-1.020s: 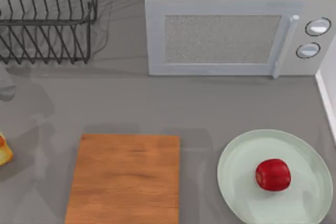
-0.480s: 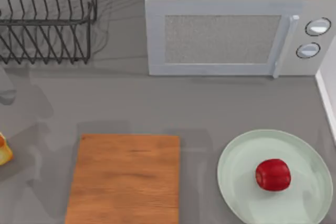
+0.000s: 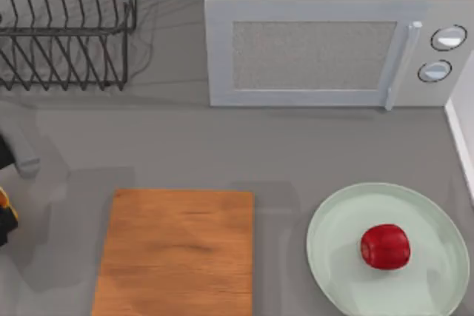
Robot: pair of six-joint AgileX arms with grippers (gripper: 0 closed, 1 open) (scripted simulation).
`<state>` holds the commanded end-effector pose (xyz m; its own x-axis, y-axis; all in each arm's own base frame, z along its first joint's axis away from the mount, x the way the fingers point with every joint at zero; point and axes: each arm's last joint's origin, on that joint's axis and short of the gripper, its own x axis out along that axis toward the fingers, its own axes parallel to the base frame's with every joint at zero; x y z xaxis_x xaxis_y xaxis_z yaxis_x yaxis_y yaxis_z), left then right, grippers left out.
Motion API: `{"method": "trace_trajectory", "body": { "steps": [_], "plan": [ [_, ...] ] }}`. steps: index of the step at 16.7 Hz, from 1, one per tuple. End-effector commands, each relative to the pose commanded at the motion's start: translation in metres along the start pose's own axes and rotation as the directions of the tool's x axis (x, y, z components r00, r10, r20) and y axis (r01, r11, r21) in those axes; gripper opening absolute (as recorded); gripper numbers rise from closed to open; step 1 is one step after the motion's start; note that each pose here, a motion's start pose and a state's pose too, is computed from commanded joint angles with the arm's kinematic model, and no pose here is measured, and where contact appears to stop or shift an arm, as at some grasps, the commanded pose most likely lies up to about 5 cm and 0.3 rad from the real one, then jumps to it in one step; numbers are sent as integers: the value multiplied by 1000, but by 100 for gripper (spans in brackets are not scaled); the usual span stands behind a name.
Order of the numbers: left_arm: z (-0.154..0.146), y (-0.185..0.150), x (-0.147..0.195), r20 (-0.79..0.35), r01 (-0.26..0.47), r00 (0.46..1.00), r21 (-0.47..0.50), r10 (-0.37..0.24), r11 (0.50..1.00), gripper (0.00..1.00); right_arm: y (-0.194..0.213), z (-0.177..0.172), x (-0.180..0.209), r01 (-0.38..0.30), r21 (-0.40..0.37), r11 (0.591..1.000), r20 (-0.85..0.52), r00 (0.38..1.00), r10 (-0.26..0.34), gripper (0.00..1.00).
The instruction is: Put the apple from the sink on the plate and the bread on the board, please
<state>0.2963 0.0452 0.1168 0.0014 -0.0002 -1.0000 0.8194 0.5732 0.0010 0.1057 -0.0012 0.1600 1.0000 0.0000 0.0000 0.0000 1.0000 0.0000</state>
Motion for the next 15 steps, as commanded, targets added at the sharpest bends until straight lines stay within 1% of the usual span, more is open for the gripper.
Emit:
{"method": "trace_trajectory", "body": {
  "steps": [4, 15],
  "plan": [
    [0, 0, 2, -1, 2, 1000, 0, -2, 1000, 100, 0, 0, 0, 0, 0, 1000, 0, 1000, 0, 100],
    [0, 0, 2, -1, 2, 1000, 0, -2, 1000, 17, 0, 0, 0, 0, 0, 1000, 0, 1000, 0, 100]
  ]
}}
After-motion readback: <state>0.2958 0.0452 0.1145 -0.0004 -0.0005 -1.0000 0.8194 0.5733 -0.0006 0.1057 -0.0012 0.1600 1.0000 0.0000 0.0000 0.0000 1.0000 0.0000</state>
